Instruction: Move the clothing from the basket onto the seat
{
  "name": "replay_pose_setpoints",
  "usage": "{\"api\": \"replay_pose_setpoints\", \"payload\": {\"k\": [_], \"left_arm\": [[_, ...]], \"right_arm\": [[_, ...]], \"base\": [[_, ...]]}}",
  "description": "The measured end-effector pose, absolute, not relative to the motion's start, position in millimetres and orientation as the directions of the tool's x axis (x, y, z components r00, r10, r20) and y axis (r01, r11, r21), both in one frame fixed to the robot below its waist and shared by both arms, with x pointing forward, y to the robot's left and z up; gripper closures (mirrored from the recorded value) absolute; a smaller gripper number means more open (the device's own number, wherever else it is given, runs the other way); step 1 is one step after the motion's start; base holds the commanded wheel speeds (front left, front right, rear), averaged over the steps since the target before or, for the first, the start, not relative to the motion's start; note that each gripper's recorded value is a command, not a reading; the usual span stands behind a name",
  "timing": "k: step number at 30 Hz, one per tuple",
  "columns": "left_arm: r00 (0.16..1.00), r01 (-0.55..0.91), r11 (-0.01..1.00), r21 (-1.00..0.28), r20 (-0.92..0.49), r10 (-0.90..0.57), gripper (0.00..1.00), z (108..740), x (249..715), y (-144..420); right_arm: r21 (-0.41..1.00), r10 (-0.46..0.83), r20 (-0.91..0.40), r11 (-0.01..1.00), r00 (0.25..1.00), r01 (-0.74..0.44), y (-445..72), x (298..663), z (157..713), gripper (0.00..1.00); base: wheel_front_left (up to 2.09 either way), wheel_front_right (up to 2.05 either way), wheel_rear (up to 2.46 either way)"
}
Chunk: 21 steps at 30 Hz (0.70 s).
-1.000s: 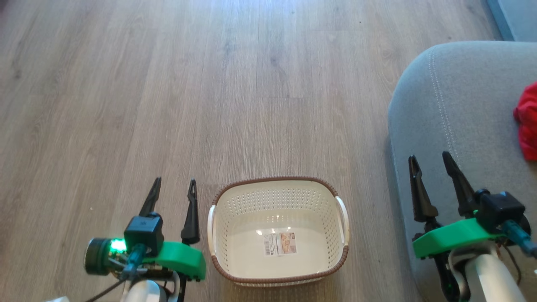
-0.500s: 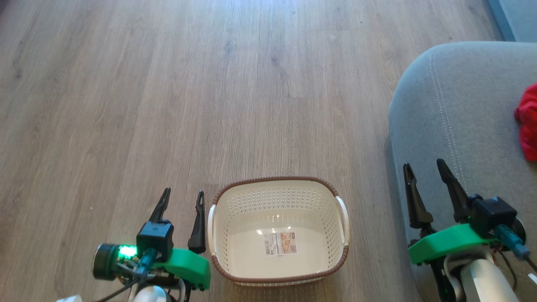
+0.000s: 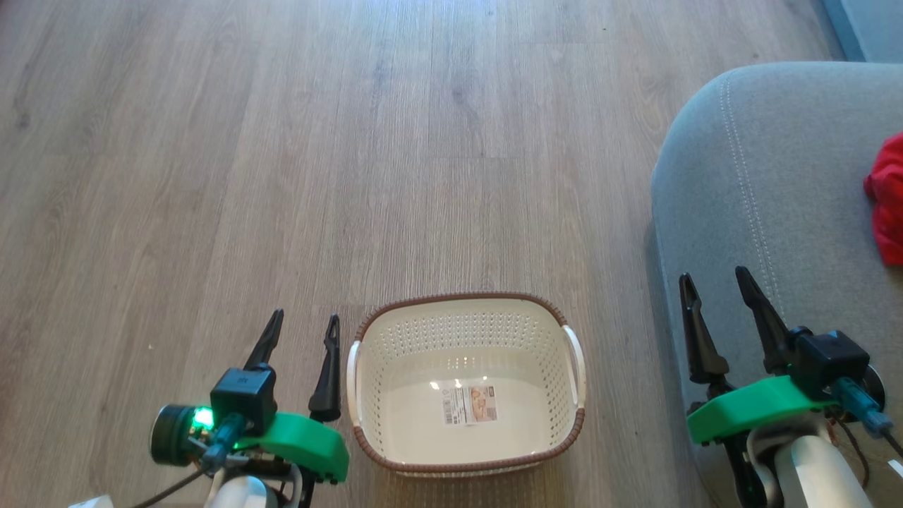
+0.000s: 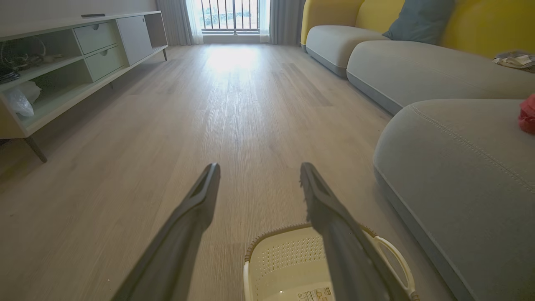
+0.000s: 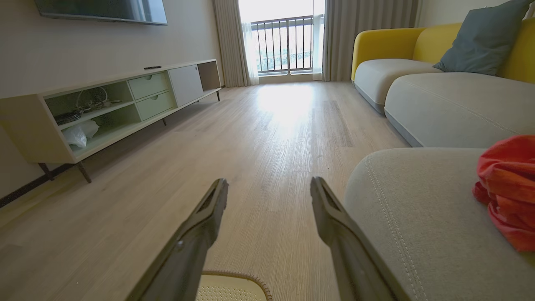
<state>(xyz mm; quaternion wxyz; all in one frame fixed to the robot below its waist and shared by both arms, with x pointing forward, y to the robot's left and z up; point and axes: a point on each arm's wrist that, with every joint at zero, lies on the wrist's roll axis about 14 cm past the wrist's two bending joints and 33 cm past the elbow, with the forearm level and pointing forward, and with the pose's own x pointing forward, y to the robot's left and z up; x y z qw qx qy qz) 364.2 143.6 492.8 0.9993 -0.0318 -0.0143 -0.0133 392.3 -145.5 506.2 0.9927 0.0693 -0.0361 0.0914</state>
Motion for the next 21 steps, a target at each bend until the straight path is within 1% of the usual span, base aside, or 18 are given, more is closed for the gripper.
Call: {"api": "replay_pose_setpoints", "payload": {"k": [5,21], "left_arm": [[0.998,0.038,0.996,-0.081,0.057,-0.034,0.00,501.7,366.2,143.0],[0.998,0.045,0.994,-0.104,0.037,-0.041,0.00,495.4,366.2,142.1]], "right_arm": [[0.126,0.169,0.082,0.976,0.982,-0.179,-148.1,393.1,505.5,0.00],[0.129,0.158,0.075,0.978,0.985,-0.167,-151.5,392.2,503.2,0.00]], "base": [[0.00,0.00,0.00],[0.00,0.00,0.00]]}}
